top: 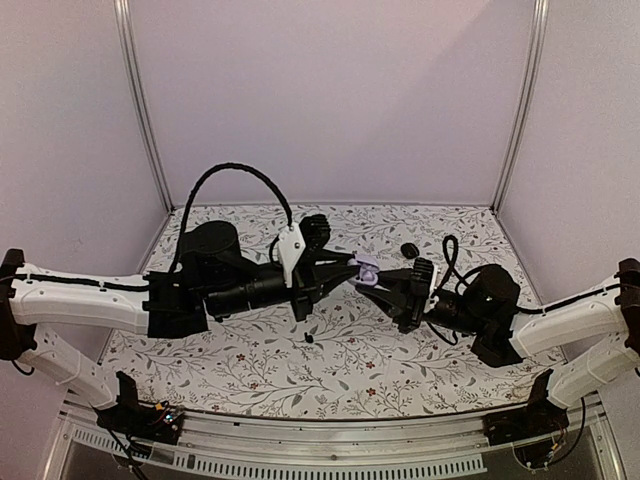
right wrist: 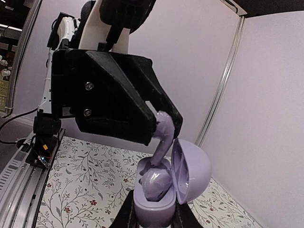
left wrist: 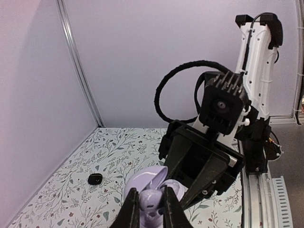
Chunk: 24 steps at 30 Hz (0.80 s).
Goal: Insert the wireless bluetooth earbuds into the charging case
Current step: Insert the left earbud into the left side groove of the charging case.
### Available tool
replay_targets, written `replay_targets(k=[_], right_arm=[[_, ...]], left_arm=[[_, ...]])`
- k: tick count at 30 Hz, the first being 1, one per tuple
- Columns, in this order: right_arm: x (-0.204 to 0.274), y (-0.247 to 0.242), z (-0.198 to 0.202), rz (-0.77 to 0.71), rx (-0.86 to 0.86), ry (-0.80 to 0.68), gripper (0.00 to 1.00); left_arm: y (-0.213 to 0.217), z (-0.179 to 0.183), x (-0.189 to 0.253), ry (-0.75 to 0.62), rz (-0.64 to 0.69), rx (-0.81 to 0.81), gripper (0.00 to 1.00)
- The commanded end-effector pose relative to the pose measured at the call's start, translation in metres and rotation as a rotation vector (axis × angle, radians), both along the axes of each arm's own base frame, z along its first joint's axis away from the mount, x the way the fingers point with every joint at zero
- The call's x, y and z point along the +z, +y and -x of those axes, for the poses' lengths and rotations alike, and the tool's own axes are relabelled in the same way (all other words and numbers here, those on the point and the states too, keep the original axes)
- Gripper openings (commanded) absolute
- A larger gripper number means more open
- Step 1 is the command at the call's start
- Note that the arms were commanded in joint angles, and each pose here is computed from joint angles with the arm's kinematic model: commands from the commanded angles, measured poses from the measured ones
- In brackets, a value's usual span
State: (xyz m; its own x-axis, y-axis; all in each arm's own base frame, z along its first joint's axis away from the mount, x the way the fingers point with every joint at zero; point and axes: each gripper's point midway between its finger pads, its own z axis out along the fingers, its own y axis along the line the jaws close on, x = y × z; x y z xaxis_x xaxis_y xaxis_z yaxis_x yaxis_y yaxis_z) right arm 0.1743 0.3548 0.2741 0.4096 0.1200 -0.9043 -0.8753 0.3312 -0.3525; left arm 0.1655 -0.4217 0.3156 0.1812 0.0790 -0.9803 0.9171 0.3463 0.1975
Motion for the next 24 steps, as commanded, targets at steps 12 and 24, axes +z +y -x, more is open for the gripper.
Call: replay_targets(k=[12, 24], right_arm=[[0.0266, 0.0036, 0.0007, -0.108, 0.032, 0.045, 0.00], [0.0298, 0.0064, -0.0031, -0.125, 0.031, 0.067, 0.00]], left_arm=[[-0.0062, -0.0014, -0.0030, 0.003, -0.007, -0.007, 0.00], [-0.0091, 0.0025, -0.0046, 0.008, -0.005, -0.033, 0.00]])
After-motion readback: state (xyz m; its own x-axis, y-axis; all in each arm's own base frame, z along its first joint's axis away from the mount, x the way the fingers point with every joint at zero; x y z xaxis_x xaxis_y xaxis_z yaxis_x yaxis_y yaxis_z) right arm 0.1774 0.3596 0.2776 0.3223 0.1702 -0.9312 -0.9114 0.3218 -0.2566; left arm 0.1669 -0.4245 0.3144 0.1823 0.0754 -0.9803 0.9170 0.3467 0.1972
